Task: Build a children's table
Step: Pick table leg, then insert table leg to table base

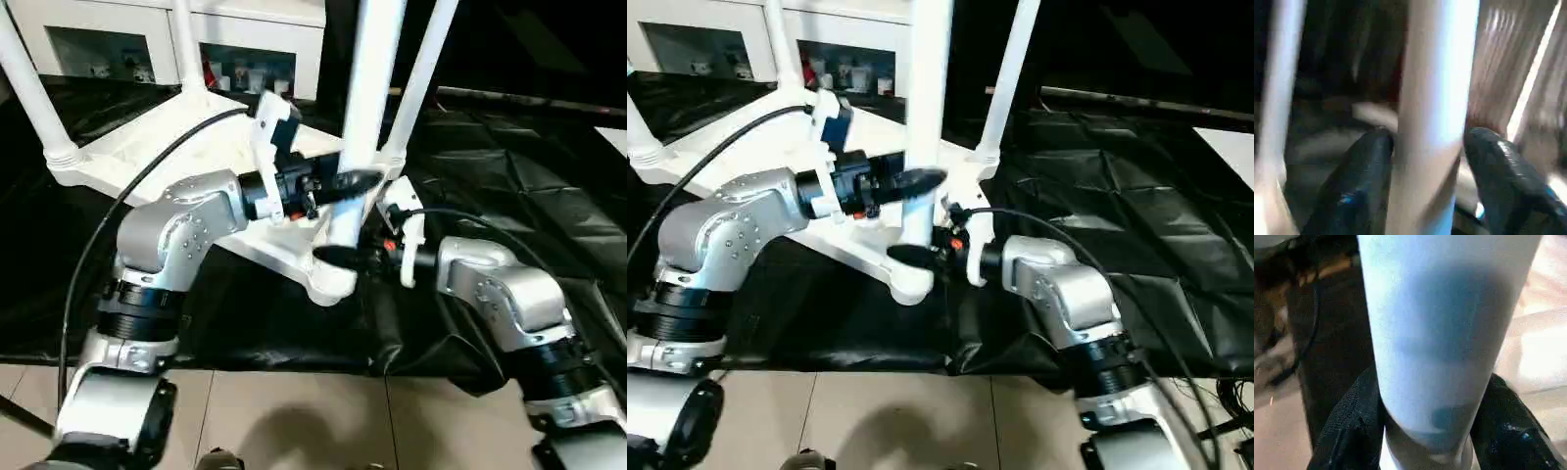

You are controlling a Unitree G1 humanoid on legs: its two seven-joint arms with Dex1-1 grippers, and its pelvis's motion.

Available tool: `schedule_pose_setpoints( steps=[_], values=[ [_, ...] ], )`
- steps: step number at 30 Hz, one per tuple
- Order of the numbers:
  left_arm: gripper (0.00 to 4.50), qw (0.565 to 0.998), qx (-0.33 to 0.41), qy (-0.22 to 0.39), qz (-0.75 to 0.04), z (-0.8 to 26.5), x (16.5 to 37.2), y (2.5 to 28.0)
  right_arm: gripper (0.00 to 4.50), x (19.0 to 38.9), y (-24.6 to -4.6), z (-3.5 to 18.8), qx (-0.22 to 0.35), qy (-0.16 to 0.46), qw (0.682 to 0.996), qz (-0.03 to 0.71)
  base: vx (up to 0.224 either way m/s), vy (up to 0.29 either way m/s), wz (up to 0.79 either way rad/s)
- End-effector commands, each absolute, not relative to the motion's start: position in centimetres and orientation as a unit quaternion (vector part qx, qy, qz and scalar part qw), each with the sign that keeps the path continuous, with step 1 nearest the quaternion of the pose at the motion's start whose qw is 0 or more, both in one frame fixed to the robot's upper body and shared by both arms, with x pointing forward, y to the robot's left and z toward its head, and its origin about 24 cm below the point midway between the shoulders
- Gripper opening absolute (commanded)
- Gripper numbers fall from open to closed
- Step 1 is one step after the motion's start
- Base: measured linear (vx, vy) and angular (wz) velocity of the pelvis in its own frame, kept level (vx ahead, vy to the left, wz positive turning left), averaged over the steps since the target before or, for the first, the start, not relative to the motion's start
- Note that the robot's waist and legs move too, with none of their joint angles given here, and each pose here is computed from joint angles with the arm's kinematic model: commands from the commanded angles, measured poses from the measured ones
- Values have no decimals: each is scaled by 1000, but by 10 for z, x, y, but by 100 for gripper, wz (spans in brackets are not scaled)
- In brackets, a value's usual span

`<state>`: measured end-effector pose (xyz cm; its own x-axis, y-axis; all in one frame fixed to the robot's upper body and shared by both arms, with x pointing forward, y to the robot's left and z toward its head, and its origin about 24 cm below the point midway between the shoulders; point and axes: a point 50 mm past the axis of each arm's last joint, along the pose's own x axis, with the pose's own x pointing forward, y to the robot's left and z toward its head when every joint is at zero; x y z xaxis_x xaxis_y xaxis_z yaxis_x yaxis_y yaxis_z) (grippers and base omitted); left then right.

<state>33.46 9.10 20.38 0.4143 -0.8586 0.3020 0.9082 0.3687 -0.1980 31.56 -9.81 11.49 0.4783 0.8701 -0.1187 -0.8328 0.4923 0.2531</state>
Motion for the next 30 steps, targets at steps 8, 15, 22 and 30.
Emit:
schedule_pose_setpoints(
  steps=[8, 15, 22, 30],
  values=[
    [300, 822, -301, -191, -444, 218, 355, 132, 189, 329, -116, 134, 149, 29, 903, 402, 0, 0, 0],
    [300, 834, 185, 15, -520, 137, 355, 137, 189, 329, -145, 113, 73, 67, 943, 317, 0, 0, 0],
    [300, 769, 254, 118, -574, 118, 354, 156, 188, 324, -151, 113, 71, 64, 946, 310, 0, 0, 0],
    [300, 725, 340, 170, -575, 103, 360, 162, 188, 321, -155, 112, 64, 62, 950, 301, 0, 0, 0]
  ],
)
